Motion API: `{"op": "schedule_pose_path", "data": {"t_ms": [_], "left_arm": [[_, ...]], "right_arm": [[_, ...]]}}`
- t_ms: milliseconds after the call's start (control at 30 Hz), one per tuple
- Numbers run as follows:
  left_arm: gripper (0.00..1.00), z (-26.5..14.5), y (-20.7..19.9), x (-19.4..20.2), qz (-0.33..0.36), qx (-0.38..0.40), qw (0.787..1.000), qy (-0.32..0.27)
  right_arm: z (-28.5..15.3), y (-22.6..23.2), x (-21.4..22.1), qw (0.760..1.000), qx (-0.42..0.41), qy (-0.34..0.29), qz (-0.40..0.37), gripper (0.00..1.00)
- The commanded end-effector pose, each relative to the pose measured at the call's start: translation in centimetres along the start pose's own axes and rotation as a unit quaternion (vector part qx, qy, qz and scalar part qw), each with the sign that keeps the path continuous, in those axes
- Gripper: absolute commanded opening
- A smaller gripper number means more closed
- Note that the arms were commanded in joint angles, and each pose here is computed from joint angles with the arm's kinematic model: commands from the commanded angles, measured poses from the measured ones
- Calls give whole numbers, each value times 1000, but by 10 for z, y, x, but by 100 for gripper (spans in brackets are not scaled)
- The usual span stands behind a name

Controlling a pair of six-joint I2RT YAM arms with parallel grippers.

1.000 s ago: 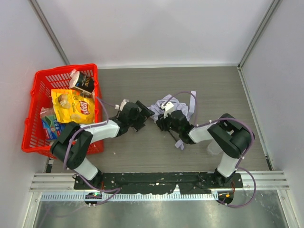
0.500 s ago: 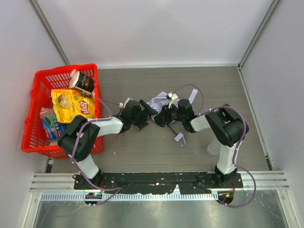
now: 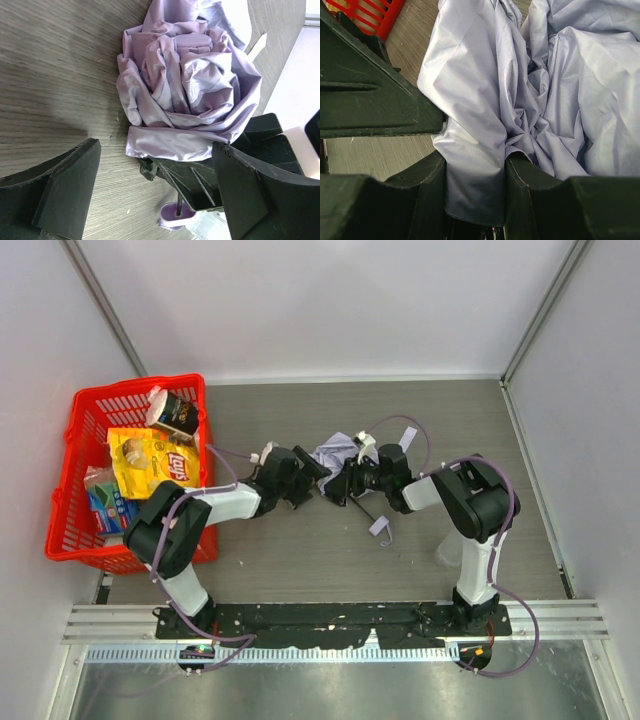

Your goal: Put away the umbrella

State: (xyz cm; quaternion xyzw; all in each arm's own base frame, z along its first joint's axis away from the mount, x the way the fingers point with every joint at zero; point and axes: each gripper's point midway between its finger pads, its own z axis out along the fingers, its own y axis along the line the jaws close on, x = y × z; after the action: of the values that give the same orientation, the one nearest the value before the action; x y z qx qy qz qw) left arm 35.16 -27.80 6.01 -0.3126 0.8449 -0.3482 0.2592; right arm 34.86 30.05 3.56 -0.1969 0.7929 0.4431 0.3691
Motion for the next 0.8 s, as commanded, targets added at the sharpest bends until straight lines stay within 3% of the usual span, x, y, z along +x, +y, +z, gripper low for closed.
{"op": "schedule_pose_path", "data": {"t_ms": [0, 100, 200, 267, 400, 500, 767], "left_arm": [[95, 3, -20, -18, -13, 39, 998, -38], [98, -2, -40, -24, -8, 93, 994, -48], [100, -3, -44, -26, -1, 89, 995, -48], [100, 3, -38, -23, -11, 70, 997, -38], [100, 24, 0, -13, -27, -42, 999, -7], [98, 34, 16, -15, -24, -59, 998, -23], [65, 56, 17, -19, -6, -17, 999, -41]], "right_arm": [[-24, -22, 105, 978, 62, 152, 130, 1], [-25, -23, 105, 978, 64, 152, 129, 1], [-25, -24, 104, 978, 66, 151, 128, 1], [-25, -24, 104, 978, 67, 151, 127, 1], [-25, -24, 104, 978, 65, 152, 129, 1], [-25, -23, 103, 978, 63, 152, 127, 1], [-24, -19, 103, 978, 54, 156, 129, 1]]}}
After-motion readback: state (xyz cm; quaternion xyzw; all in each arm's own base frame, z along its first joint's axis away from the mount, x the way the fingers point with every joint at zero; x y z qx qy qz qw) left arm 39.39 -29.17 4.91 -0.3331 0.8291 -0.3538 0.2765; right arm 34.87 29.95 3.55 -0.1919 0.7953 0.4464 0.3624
